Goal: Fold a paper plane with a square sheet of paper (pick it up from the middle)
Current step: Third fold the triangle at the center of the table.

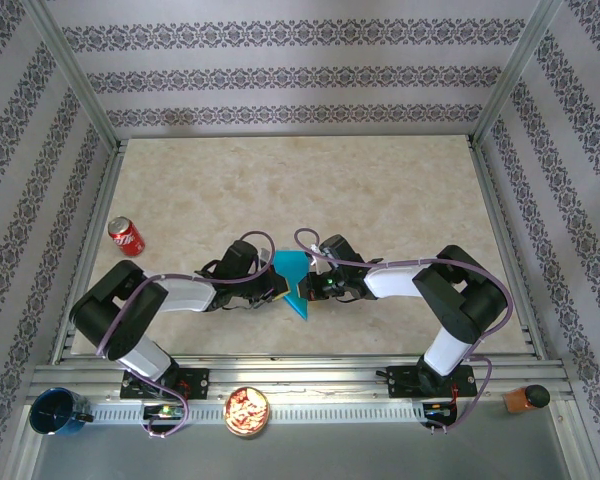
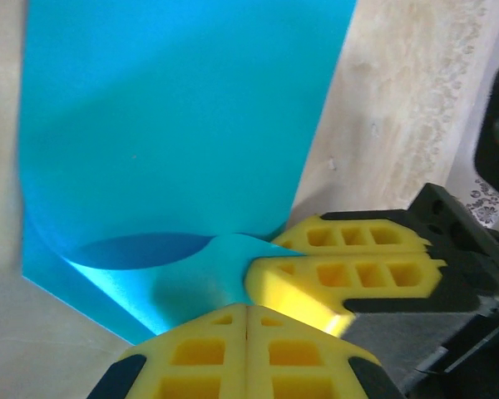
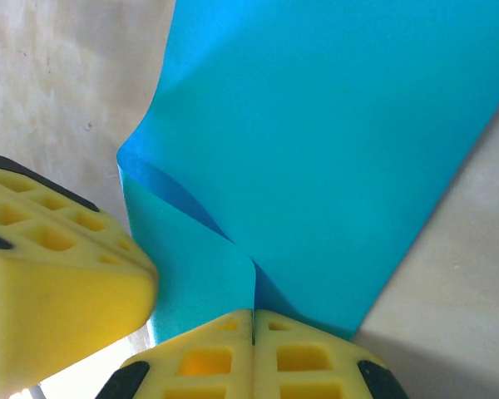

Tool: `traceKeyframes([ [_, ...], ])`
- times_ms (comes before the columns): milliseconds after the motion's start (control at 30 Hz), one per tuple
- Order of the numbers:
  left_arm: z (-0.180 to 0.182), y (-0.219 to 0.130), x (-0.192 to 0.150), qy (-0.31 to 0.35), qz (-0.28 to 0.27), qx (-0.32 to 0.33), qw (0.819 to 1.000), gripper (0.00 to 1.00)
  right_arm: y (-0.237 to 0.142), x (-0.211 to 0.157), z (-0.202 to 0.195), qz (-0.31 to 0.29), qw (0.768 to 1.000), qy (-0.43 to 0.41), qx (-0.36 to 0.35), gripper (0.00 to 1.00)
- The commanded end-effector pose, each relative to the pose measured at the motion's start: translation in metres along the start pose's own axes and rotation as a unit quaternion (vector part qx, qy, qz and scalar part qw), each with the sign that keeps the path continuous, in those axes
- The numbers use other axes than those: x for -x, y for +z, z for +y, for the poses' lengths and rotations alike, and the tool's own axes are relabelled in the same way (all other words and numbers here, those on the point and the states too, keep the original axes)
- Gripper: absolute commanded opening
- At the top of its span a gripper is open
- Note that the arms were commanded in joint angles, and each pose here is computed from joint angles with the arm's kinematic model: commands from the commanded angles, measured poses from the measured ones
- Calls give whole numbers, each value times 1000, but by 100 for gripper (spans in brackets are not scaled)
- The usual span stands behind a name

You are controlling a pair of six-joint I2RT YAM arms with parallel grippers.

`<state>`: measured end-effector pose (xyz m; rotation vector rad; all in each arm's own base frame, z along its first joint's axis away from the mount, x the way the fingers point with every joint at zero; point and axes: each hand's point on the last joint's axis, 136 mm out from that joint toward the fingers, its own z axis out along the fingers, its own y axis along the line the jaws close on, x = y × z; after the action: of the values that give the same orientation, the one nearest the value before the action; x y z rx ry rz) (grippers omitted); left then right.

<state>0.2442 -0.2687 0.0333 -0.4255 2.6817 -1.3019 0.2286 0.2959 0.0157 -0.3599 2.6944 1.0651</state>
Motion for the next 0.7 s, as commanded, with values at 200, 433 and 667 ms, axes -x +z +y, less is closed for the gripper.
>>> traceKeyframes([
  [200, 32, 9, -10, 10, 10, 39, 999, 0, 2, -11, -16, 20, 999, 16, -26, 0],
  [433, 47, 10, -14, 4, 12, 59, 998, 0, -9, 3, 2, 1, 1000, 11, -4, 17],
  [667, 44, 10, -13, 10, 14, 59, 998, 0, -43, 17, 13, -47, 998, 29, -5, 44],
])
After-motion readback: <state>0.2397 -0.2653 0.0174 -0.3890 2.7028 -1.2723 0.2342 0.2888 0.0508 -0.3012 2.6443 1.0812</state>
